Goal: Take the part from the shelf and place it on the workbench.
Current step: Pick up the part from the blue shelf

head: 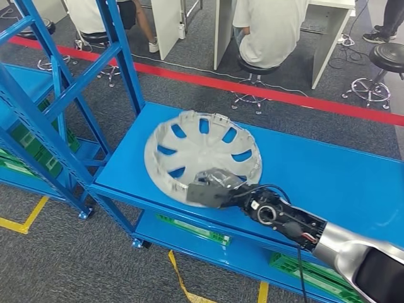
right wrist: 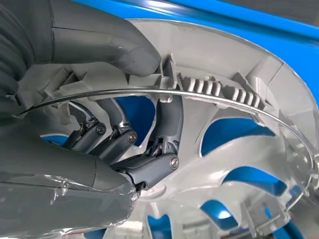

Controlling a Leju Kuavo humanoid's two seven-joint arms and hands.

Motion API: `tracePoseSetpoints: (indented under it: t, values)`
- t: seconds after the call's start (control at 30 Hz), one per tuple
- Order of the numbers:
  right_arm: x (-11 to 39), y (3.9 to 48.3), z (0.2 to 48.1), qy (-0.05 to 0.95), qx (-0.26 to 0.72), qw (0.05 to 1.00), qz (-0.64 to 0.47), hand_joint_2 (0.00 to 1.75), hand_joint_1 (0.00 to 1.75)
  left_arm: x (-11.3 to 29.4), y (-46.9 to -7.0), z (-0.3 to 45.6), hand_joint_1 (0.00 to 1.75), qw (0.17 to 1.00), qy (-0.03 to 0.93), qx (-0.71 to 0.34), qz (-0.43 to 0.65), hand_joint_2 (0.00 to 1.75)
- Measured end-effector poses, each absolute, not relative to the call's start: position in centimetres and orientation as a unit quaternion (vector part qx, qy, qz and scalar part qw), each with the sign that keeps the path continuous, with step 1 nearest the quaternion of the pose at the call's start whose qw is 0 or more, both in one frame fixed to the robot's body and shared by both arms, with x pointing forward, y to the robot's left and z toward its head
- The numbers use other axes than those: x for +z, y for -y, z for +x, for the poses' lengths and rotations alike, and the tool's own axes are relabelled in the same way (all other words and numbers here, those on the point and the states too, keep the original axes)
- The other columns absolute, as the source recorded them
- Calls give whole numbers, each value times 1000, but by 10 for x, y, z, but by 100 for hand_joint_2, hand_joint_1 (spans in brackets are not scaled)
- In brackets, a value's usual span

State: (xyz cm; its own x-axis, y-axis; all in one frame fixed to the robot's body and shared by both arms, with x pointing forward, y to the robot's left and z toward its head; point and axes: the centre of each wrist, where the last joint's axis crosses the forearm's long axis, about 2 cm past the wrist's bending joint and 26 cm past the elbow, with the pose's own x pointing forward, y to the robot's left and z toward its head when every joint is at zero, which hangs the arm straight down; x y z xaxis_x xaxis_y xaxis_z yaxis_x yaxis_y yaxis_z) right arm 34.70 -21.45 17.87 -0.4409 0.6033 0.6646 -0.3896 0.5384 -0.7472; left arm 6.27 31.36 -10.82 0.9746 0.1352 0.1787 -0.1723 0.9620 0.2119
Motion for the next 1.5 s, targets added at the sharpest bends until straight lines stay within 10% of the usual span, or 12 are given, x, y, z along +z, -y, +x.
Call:
tracePoseSetpoints:
  t: [0.67,1.5]
  values:
    - [230,224,313,874,182,424,150,175,175,-108,-314,62,0,984,78,96,129,175]
    - [231,160,256,776,39,282,563,175,175,-108,-315,63,0,983,68,105,137,175]
